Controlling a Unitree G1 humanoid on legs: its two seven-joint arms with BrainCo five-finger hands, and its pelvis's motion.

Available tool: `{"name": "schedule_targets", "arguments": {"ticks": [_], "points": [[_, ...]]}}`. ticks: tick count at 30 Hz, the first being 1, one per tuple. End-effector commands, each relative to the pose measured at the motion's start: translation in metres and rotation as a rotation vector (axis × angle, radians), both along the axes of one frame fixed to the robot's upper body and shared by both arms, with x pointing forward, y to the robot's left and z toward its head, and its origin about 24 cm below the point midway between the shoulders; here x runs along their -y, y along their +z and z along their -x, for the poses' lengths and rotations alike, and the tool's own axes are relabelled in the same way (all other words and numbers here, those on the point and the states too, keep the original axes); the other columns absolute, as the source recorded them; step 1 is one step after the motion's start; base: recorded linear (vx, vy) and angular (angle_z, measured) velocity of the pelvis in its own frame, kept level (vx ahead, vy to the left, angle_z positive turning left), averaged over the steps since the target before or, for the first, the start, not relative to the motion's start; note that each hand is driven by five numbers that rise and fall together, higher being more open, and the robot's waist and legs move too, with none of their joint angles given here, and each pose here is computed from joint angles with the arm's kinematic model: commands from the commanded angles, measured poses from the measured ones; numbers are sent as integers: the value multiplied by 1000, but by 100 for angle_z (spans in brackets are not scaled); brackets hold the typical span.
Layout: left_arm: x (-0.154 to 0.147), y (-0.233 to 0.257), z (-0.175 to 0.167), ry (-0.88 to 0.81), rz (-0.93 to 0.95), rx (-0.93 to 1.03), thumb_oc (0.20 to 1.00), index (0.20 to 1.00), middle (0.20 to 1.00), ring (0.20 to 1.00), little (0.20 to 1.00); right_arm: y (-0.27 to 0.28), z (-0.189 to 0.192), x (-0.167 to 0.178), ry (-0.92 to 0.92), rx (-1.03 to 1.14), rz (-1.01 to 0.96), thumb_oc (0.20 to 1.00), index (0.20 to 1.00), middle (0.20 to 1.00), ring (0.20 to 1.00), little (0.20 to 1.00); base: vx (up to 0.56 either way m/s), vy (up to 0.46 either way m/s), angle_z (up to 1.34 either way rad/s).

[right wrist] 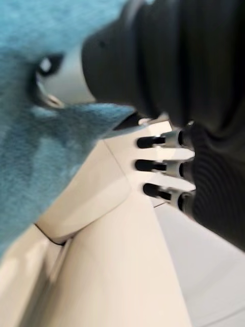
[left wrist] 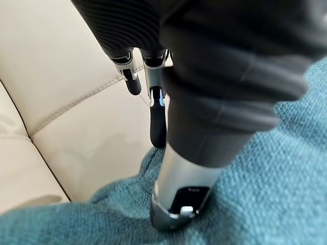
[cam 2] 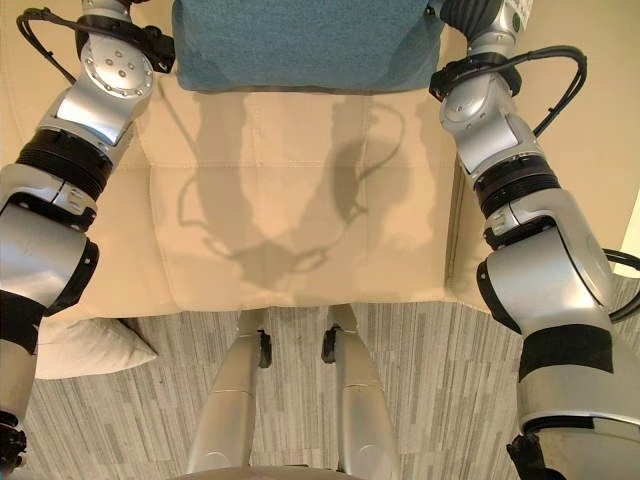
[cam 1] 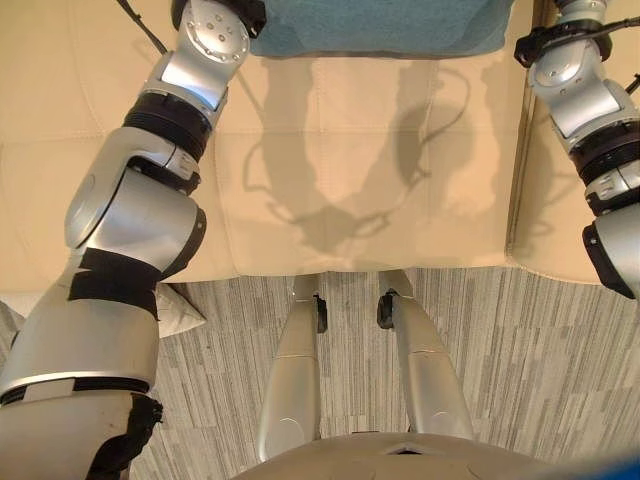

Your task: Pick up all the scattered cushions and arrange them neatly on the sofa.

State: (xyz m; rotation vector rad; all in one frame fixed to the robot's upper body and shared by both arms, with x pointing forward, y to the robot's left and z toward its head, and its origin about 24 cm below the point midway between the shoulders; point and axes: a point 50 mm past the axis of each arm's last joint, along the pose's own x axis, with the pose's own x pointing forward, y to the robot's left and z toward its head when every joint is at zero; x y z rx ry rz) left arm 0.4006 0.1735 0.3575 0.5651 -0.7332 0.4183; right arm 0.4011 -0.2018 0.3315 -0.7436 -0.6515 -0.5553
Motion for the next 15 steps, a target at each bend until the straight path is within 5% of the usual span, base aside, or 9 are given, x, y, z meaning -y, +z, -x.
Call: {"name": "schedule_targets", "arguments": {"ticks": [1,10,15], "points": [[19,3,1,-76,-1,22,1000,1000,1000,1000,1000,-5,-1,-22,120,4,-4,1000,1000,1000,1000,1000,0,0,0],[-52,-57,7,9,75,-73,1000,1000,1000,1000,1000,-54,12,41,34,-74,-67,1000,1000,1000,1000,1000,2,4,2],[-83,-154,38,-50,195,-225,1000,1000,1000,1000,1000,-157,54,94,-49,-268,-168,1000,1000,1000,1000,1000,38,-23,9]]}}
